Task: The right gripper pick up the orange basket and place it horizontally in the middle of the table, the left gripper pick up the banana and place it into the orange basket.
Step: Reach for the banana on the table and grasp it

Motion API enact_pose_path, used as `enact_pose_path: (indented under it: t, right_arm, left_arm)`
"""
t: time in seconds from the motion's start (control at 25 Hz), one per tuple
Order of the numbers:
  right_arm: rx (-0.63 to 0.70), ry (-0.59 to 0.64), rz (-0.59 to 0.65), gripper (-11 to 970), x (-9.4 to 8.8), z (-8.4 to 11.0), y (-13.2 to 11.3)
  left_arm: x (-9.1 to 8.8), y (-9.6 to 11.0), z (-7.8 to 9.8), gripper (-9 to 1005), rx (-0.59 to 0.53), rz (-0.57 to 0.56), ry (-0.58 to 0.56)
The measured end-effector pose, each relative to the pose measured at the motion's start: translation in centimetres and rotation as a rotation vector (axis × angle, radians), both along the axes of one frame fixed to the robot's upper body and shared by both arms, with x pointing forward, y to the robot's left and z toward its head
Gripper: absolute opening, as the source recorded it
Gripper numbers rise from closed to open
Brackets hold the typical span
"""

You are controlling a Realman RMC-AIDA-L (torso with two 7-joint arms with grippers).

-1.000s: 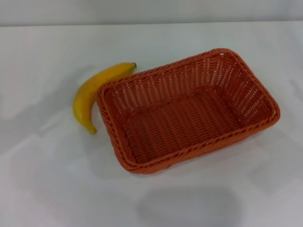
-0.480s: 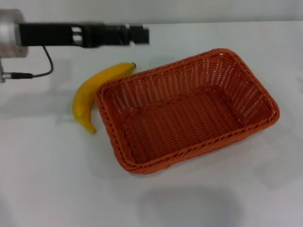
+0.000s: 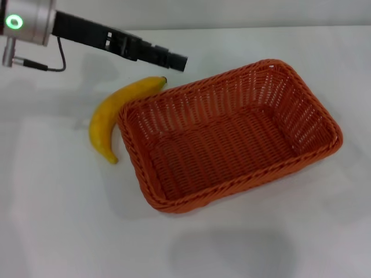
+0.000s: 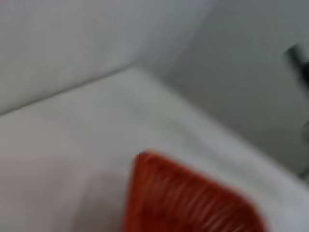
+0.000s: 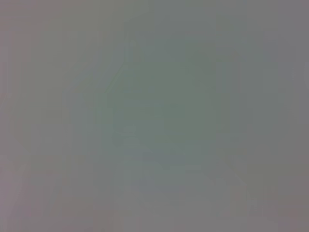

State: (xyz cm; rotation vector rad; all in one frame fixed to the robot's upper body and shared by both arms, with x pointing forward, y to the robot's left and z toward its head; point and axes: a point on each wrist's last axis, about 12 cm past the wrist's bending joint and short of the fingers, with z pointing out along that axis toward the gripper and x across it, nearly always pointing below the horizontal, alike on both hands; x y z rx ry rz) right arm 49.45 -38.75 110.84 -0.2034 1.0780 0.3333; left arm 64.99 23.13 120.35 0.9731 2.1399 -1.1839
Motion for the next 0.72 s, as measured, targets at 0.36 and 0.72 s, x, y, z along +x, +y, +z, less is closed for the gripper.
enact_pose_path:
  t: [0.36, 0.72]
  right_arm:
    - [0.008, 0.044, -0.041, 854, 0.4, -0.5, -0.3]
    - [0.016, 0.076, -0.057, 854, 1.0, -0.8, -0.1]
  left_arm:
    - [3.0, -0.3, 1.6, 860, 0.376, 0.266, -0.111]
    - [1.0, 1.1, 4.6, 860, 0.483, 0.420, -0.282]
